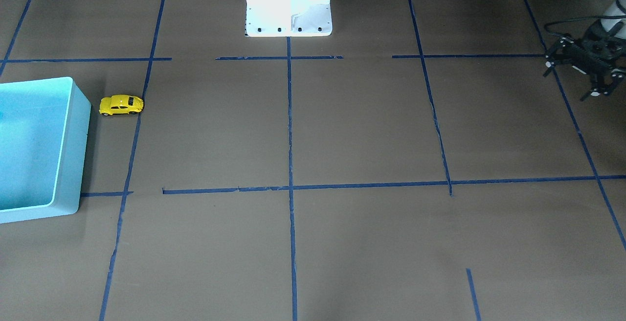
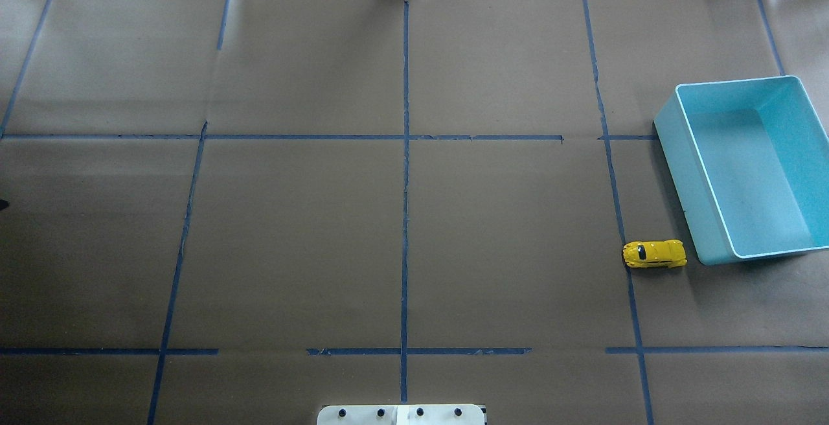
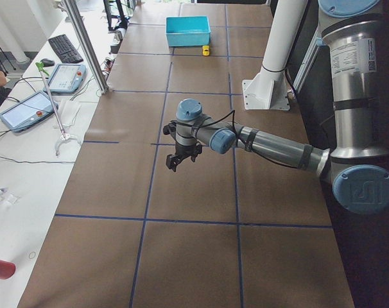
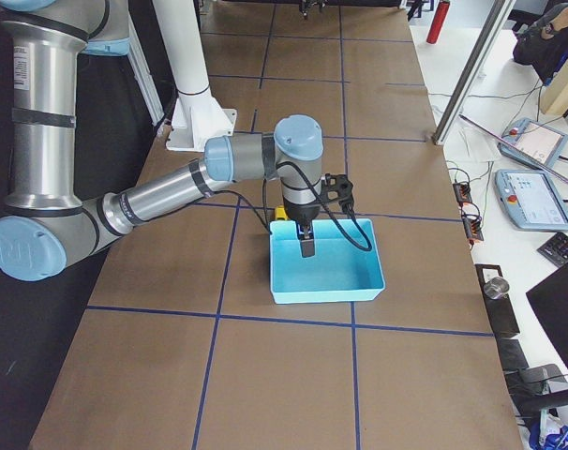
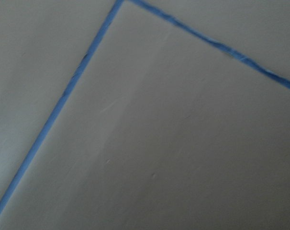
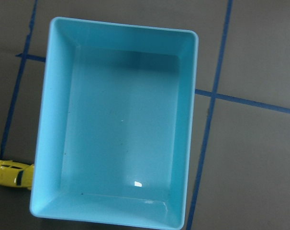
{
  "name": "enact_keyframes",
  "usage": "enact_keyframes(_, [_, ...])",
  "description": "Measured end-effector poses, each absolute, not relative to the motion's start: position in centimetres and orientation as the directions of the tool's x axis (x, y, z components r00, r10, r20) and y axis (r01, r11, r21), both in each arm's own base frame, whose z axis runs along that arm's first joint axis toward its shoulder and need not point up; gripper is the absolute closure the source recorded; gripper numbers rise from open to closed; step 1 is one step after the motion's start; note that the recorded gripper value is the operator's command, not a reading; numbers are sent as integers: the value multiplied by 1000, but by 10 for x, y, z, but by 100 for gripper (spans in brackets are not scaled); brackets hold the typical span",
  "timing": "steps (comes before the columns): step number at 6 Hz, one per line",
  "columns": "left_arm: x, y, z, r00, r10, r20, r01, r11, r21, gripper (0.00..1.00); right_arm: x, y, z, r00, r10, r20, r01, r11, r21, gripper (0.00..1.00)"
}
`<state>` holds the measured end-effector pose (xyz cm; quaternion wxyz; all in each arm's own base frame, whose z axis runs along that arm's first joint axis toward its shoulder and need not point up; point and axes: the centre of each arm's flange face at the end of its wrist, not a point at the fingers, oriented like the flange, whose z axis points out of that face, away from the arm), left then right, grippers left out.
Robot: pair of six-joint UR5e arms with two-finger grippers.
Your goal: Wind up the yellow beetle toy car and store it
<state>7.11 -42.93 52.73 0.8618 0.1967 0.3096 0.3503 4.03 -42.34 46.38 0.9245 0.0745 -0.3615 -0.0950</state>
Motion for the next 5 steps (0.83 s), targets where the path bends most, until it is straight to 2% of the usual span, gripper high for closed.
enact_keyframes(3, [-33,-411,613,604,363,-709,-173,929,328,0,-59,-405,386,574,-513,639,339,859,385,0])
enact_keyframes(5, [-48,-407,633,610,90,-787,4,993,117,0,-122,-392,356,407,-735,542,492,676,548,0])
